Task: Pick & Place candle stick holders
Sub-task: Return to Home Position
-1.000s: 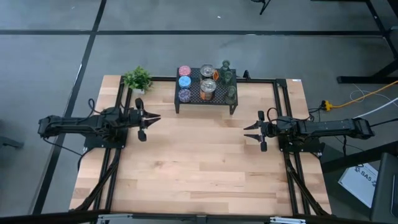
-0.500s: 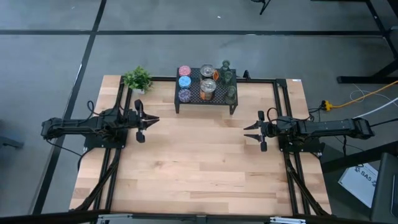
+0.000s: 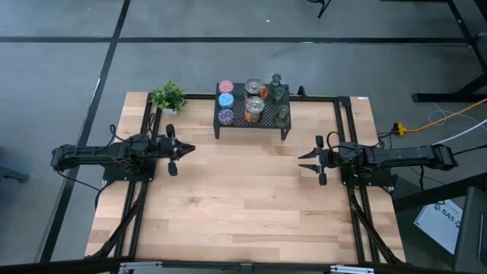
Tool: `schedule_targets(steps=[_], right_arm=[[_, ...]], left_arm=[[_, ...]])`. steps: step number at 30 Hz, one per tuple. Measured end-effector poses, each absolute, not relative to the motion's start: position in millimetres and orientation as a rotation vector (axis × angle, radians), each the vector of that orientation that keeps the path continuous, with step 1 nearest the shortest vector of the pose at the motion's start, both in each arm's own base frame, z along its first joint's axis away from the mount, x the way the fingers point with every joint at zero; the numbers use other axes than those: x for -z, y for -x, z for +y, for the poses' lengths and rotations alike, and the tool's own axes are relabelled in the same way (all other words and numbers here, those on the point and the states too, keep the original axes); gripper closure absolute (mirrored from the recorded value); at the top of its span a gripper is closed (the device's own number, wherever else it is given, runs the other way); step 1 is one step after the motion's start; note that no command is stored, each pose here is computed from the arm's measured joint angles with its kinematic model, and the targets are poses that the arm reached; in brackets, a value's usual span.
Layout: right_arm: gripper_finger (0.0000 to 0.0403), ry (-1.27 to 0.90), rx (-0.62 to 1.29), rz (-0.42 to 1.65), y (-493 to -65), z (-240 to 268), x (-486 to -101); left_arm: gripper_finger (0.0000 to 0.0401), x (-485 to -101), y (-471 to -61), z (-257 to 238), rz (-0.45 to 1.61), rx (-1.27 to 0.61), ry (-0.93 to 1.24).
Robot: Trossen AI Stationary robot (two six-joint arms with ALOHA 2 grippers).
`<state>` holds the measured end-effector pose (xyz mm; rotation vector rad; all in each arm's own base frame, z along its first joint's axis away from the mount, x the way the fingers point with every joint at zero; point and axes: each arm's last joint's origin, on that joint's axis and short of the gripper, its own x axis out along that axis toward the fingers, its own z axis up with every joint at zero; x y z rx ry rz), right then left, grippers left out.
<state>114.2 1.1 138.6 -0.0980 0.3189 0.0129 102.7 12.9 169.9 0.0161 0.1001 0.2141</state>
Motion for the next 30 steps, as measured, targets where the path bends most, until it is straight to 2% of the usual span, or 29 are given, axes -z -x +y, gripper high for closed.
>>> schedule_targets(steps=[6, 14, 20, 24, 30], right_arm=[[0.0271, 0.098, -0.013, 0.319, -114.2, 1.1, -138.6], [0.0271, 0.098, -0.013, 0.319, -114.2, 1.1, -138.6], [0.0271, 0.098, -0.013, 0.319, -114.2, 1.1, -138.6], [0.0271, 0.098, -0.013, 0.319, -114.2, 1.1, -138.6], [0.0271, 0.098, -0.013, 0.319, -114.2, 1.1, -138.6]], left_arm=[[0.0382, -166.3, -98.9, 12.9, 0.126, -0.228, 0.021], [0.0384, -170.9, -93.8, 10.7, 0.070, -0.166, -0.009], [0.0386, -172.4, -93.0, 11.7, 0.054, -0.202, -0.040], [0.0386, -169.8, -96.3, 11.5, -0.040, -0.187, -0.048], [0.0386, -169.4, -96.6, 11.4, -0.032, -0.181, -0.054]])
